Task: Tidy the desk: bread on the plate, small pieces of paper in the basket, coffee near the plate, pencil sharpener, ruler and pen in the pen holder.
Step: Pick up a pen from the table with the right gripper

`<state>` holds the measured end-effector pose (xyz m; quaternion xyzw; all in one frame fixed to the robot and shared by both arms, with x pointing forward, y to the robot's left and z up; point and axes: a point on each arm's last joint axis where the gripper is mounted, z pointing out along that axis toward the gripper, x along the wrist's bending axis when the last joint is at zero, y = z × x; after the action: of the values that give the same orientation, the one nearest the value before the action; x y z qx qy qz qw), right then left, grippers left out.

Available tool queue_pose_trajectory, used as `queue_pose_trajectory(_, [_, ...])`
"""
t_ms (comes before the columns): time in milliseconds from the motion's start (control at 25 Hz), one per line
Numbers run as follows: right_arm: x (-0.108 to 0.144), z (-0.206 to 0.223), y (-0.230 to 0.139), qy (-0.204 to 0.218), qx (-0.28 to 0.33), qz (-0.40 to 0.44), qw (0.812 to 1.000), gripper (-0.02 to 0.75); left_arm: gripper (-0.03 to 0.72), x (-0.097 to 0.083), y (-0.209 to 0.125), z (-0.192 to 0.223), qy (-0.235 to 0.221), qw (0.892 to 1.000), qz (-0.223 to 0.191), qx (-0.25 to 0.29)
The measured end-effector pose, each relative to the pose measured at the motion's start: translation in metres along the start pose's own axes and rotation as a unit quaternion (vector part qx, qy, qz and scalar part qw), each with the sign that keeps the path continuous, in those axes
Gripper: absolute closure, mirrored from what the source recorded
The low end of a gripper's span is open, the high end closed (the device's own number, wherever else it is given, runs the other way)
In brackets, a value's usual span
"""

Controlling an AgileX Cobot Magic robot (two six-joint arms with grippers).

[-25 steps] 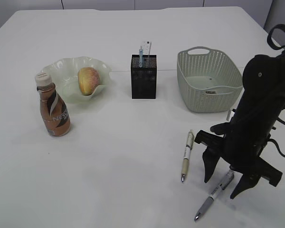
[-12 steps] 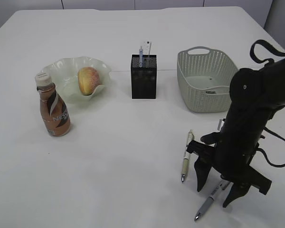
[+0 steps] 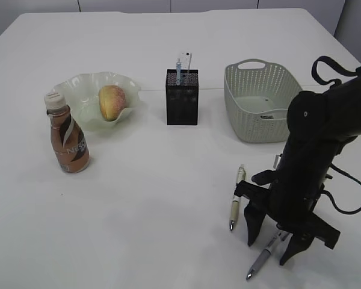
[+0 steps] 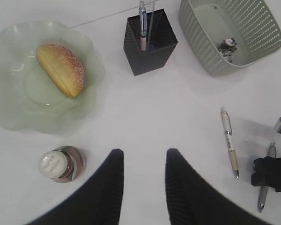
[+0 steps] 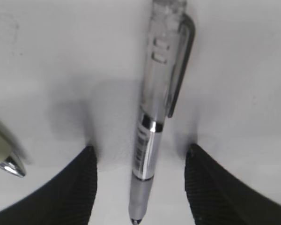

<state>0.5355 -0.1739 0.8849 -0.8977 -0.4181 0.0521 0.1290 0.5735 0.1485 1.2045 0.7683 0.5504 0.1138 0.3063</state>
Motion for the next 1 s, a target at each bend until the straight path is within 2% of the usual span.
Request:
queue_pose_trajectory(160, [0.0002, 0.0000, 0.0000, 0.001, 0.000, -0.001, 1.000, 0.297, 0.463, 0.0000, 0.0000, 0.0000, 0.000, 1.000, 0.000, 0.000])
queue_pose_trajectory(400, [0.0011, 0.0008, 0.0004, 0.003, 0.001, -0.001, 1.000, 0.528, 0.463, 0.0000, 0.0000, 0.0000, 0.000, 1.000, 0.000, 0.000])
queue_pose_trajectory(480, [0.0015, 0.0004, 0.0006, 0.004, 0.000, -0.002, 1.000, 0.583, 0.463, 0.0000, 0.0000, 0.0000, 0.000, 1.000, 0.000, 0.000])
queue_pose_trajectory(840, [-0.0019, -0.0004, 0.0038, -0.027, -0.026, -0.039, 0.999, 0.655, 0.463, 0.0024, 0.0002, -0.0001, 0.013, 1.000, 0.005, -0.001])
queue_pose_trajectory(1000, [-0.0025, -0.0009, 0.0051, -0.035, -0.035, -0.056, 0.997, 0.660, 0.463, 0.0024, 0.0002, -0.0001, 0.013, 1.000, 0.005, -0.001])
